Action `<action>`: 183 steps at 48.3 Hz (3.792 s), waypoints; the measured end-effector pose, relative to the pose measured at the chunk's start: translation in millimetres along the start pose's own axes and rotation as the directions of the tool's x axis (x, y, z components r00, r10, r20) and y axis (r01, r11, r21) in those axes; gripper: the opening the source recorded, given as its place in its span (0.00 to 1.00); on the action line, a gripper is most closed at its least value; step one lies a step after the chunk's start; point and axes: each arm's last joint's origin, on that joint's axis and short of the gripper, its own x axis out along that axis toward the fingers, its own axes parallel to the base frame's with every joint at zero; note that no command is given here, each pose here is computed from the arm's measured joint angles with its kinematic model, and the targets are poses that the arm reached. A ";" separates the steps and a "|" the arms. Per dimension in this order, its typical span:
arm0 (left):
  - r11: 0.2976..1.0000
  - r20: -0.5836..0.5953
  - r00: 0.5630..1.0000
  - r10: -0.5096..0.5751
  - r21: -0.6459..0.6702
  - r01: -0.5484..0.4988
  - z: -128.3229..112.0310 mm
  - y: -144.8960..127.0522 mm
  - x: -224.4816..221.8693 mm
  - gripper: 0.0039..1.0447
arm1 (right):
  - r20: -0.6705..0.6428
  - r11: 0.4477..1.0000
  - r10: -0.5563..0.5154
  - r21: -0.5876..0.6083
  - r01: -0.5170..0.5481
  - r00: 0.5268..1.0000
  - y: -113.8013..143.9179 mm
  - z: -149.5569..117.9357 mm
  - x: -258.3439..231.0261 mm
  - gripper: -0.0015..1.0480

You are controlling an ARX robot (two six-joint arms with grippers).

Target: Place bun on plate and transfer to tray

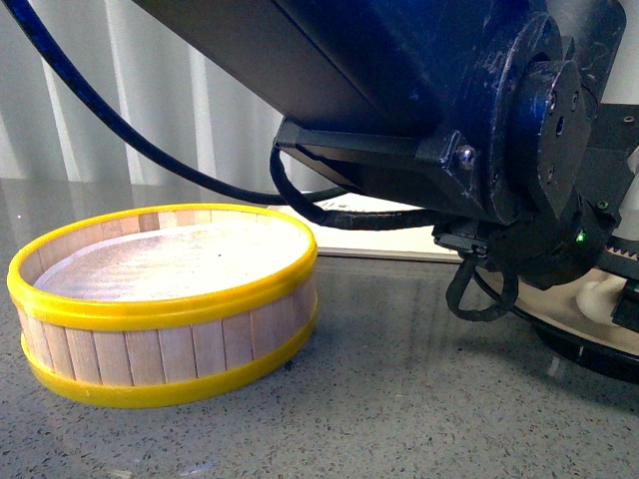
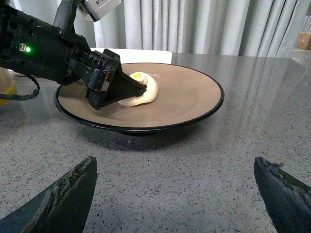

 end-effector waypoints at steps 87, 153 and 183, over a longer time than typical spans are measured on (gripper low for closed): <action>0.588 0.194 0.561 0.805 -0.382 -0.713 -61.8 131.0 -219.4 0.47 | 0.000 1.000 0.000 0.000 0.000 1.000 0.0 -0.1 0.0 0.92; 0.582 0.159 0.567 0.808 -0.363 -0.727 -223.3 11.9 -352.8 0.04 | 0.000 1.000 0.000 0.000 0.000 1.000 0.0 -0.1 0.0 0.92; 0.582 0.174 0.561 0.809 -0.363 -0.727 -222.1 -6.7 -368.3 0.04 | 0.000 1.000 0.000 0.000 0.000 1.000 0.0 -0.1 0.0 0.92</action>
